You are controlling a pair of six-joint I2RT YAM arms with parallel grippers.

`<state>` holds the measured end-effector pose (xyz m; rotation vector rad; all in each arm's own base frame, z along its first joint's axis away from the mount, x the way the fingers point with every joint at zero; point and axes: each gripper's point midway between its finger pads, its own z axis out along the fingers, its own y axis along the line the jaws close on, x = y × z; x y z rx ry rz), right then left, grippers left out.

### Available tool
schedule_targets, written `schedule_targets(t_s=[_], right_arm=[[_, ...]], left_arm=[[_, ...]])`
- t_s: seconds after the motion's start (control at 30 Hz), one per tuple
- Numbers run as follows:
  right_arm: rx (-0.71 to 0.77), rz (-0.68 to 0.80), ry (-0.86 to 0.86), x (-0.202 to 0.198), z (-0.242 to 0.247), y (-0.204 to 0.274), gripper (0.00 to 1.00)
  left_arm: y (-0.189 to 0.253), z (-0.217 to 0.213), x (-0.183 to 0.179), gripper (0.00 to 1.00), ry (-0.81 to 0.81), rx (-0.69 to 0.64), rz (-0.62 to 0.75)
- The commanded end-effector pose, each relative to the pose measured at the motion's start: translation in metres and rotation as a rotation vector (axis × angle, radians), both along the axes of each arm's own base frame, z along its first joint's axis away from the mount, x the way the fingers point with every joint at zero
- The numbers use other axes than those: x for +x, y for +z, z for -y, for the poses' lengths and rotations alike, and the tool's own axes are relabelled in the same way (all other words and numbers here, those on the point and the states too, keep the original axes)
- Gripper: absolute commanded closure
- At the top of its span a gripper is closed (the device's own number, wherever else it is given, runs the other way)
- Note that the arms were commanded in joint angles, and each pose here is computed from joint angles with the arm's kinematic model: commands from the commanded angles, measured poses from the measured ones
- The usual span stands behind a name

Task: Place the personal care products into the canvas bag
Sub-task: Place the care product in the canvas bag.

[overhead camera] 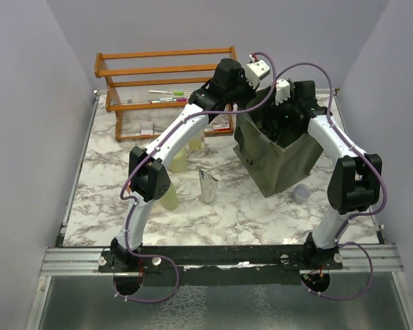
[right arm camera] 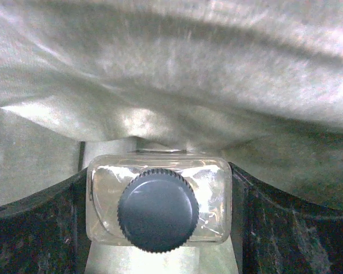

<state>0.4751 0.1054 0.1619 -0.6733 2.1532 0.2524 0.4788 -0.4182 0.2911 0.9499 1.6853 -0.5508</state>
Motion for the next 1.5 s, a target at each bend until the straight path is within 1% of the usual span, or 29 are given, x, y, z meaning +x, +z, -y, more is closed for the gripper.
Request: schedule_targets(t_s=[0.0,0.27,0.5,0.73,0.97,1.1,1.23,1.47], right_arm=[[0.060,0.222,0.029,0.029,-0.012,0.074,0.20],[0.047,0.234,0.017,0.028,-0.008,0.080,0.14],[0.040,0.233,0.009,0.024,-0.006,0.085,0.14],[0.028,0.232,0.008,0.003,-0.001,0.089,0.12],[0.002,0.203,0.054,-0.026,0.001,0.089,0.10],[-0.041,0.181,0.087,-0.039,0.004,0.081,0.09],[-0.053,0.152,0.107,-0.051,0.005,0.070,0.07],[-0.080,0.095,0.137,-0.060,0.006,0.053,0.07]], left_arm=[[-0.008,0.003,-0.014,1.00,-0.036,0.015,-0.042],[-0.008,0.003,-0.015,1.00,-0.038,0.012,-0.046],[-0.010,0.002,-0.016,1.00,-0.037,0.013,-0.051],[-0.003,0.002,-0.017,1.00,-0.029,-0.004,-0.050],[0.001,0.002,-0.017,1.00,-0.022,-0.017,-0.052],[0.002,0.000,-0.017,1.00,-0.004,-0.025,-0.062],[0.002,0.000,-0.018,1.00,0.000,-0.034,-0.068],[0.001,0.001,-0.017,1.00,0.002,-0.042,-0.075]])
